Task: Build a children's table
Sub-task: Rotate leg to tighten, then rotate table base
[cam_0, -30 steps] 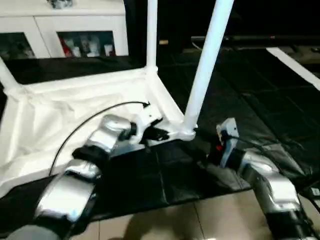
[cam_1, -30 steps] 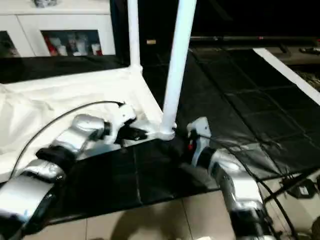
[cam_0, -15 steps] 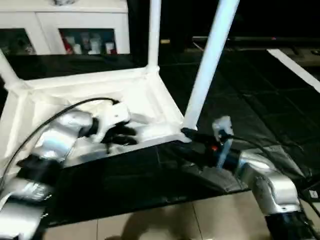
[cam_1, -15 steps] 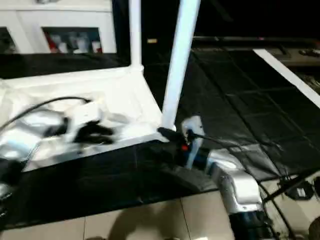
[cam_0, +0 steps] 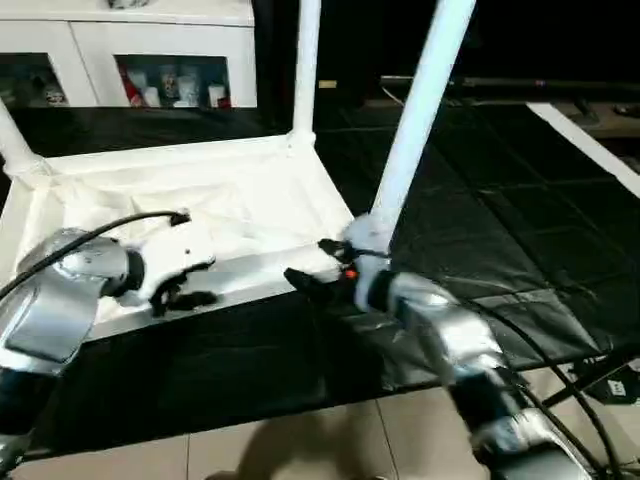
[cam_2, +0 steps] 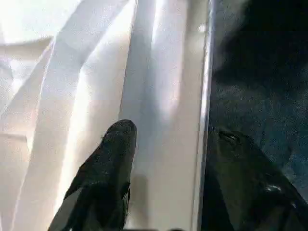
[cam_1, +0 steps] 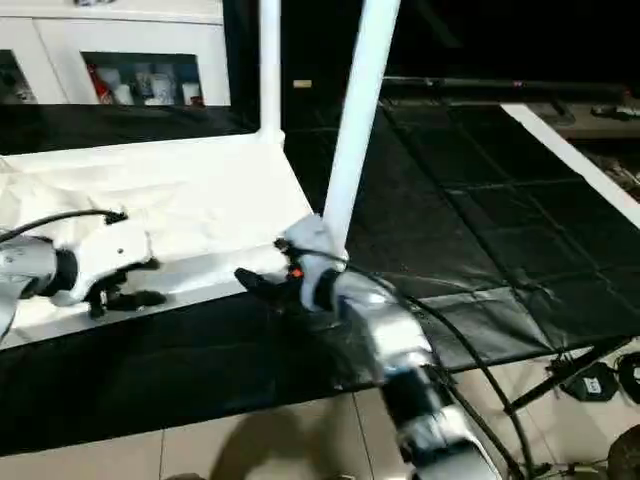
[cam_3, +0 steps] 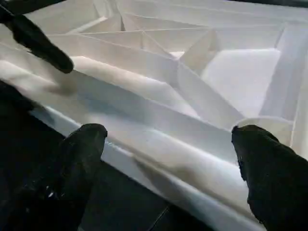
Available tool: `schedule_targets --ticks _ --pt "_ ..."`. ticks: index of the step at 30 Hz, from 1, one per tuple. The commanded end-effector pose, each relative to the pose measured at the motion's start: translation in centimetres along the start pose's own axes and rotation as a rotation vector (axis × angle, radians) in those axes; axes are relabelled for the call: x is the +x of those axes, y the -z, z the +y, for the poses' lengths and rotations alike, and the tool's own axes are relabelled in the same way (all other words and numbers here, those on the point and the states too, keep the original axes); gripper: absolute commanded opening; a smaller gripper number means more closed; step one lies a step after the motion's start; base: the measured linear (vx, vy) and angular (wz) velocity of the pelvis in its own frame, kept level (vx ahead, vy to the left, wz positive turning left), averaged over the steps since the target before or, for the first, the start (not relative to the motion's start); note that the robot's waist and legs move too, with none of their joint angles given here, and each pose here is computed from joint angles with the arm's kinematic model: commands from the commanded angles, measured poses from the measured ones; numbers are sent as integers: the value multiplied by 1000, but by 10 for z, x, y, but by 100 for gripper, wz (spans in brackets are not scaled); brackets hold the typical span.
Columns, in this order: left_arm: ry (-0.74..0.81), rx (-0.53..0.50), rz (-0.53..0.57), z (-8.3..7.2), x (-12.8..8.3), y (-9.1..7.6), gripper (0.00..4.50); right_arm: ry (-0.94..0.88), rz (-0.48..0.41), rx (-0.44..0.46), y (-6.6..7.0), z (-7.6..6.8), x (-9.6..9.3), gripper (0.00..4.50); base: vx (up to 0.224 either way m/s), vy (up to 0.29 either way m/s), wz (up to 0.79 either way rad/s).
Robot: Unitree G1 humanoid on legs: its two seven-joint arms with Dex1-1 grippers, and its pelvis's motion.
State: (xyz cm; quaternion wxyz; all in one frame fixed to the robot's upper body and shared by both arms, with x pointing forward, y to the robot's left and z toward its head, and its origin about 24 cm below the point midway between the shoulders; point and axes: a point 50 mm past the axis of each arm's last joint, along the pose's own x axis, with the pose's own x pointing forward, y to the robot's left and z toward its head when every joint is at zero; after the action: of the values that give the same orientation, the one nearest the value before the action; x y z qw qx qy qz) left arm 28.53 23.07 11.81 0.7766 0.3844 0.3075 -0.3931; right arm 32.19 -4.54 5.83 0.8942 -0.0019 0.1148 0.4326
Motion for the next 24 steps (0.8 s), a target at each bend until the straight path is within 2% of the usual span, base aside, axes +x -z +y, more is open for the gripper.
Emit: schedule_targets --ticks 1,3,4,6,7,8,9,12,16,17,19,24 --pt "-3 23 66 -6 3 6 271 97 -21 -24 -6 -8 7 450 0 0 0" --pt "-7 43 125 -10 7 16 271 176 -23 -70 -7 -11 15 450 0 0 0" --pt "-7 40 143 -12 9 20 271 217 -23 -123 -7 -12 19 450 0 0 0" --pt "-2 31 149 -16 11 23 271 276 -1 -227 -6 -14 22 450 0 0 0" --pt "-2 31 149 -16 11 23 271 279 0 -236 -6 -14 22 450 0 0 0" --pt "-33 37 166 -16 12 26 271 340 16 -292 -5 -18 24 450 0 0 0" --pt "-52 36 170 -15 13 27 271 368 19 -311 -5 -21 24 450 0 0 0" --pt "-87 39 175 -12 14 28 271 405 25 -324 -4 -25 23 450 0 0 0" --pt "-146 53 168 -7 14 25 271 558 50 -349 -2 -41 18 450 0 0 0" --pt "-165 55 145 -5 14 21 271 641 53 -328 -1 -51 13 450 0 0 0" --pt "-182 52 103 -2 15 15 271 710 57 -286 -1 -63 5 450 0 0 0" --pt "-209 54 78 3 18 10 271 783 73 -275 1 -80 -10 450 0 0 0"
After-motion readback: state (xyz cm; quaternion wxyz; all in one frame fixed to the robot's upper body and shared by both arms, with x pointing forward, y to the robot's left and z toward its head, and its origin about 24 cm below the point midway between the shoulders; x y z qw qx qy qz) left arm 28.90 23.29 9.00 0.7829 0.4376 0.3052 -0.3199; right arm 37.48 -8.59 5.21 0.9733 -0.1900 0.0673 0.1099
